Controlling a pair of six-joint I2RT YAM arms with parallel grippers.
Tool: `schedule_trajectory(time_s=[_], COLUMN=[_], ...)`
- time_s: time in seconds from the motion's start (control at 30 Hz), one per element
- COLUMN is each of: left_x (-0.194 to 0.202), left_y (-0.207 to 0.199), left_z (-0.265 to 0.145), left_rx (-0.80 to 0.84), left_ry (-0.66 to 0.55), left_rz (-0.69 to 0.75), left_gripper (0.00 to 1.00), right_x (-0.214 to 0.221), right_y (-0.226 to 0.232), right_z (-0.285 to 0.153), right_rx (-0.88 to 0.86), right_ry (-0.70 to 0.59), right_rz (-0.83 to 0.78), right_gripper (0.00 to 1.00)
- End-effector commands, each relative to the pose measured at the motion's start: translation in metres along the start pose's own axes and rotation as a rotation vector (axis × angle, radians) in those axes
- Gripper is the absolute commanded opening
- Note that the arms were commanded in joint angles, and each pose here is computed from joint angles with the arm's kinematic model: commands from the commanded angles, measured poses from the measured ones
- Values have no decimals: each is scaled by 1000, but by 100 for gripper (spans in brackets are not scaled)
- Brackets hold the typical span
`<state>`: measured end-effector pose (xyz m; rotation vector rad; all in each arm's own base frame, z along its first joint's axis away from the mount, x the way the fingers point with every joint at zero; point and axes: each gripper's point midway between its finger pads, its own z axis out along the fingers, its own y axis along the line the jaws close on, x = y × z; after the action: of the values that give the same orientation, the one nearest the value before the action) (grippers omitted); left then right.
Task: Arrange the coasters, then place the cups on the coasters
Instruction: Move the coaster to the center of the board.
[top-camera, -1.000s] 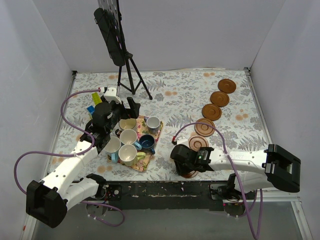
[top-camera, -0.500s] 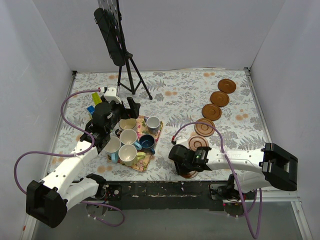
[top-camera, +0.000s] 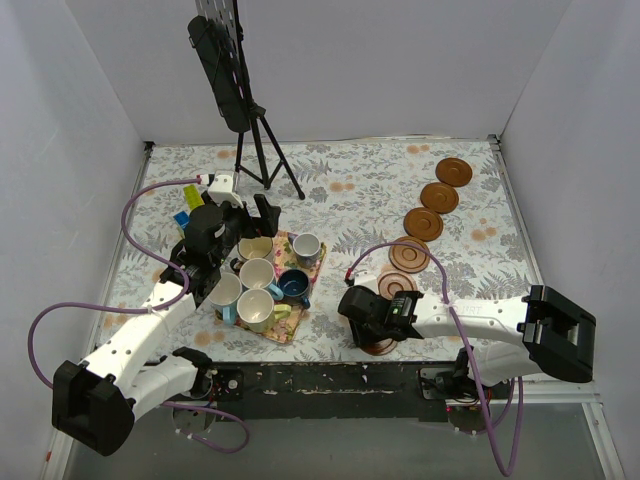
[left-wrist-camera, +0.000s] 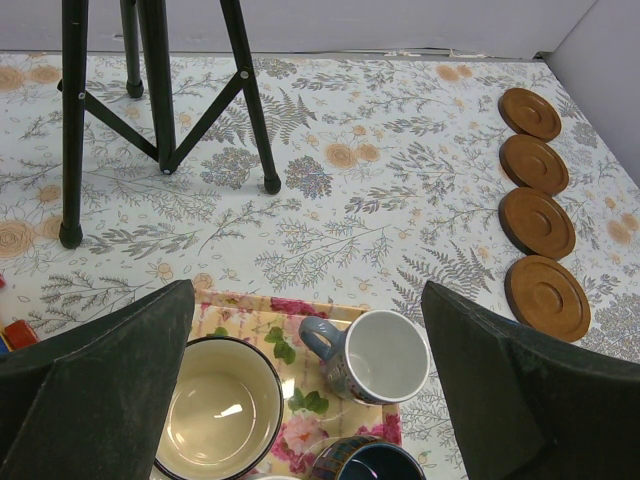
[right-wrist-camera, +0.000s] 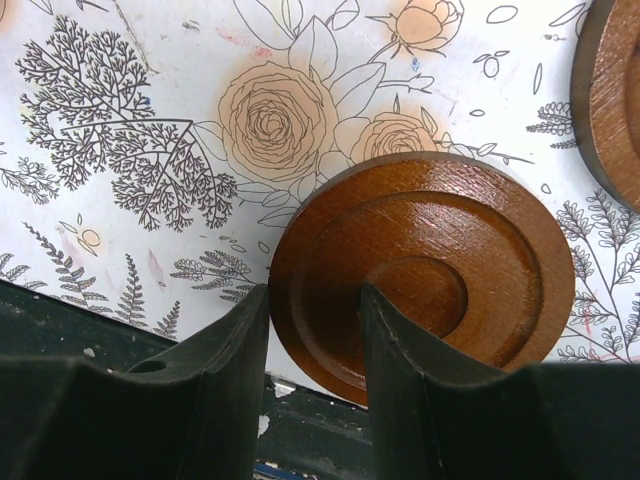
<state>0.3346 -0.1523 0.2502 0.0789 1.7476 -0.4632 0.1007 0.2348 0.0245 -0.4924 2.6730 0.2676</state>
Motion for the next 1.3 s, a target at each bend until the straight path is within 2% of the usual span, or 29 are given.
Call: schedule_trajectory(time_s=[0.0,1.27], left_x=[-5,-1], left_y=[-1,0], left_z=[-3,0], left_rx=[1,-2], left_ry=[-16,-5], left_rz=[12,12], left_gripper=[98,98], right_x=[15,14], right_y=[-35,-52], right_z=[9,9], right_rx=[142,172], right_ry=[41,26], right_rz=[-31,-6], right_gripper=[43,43])
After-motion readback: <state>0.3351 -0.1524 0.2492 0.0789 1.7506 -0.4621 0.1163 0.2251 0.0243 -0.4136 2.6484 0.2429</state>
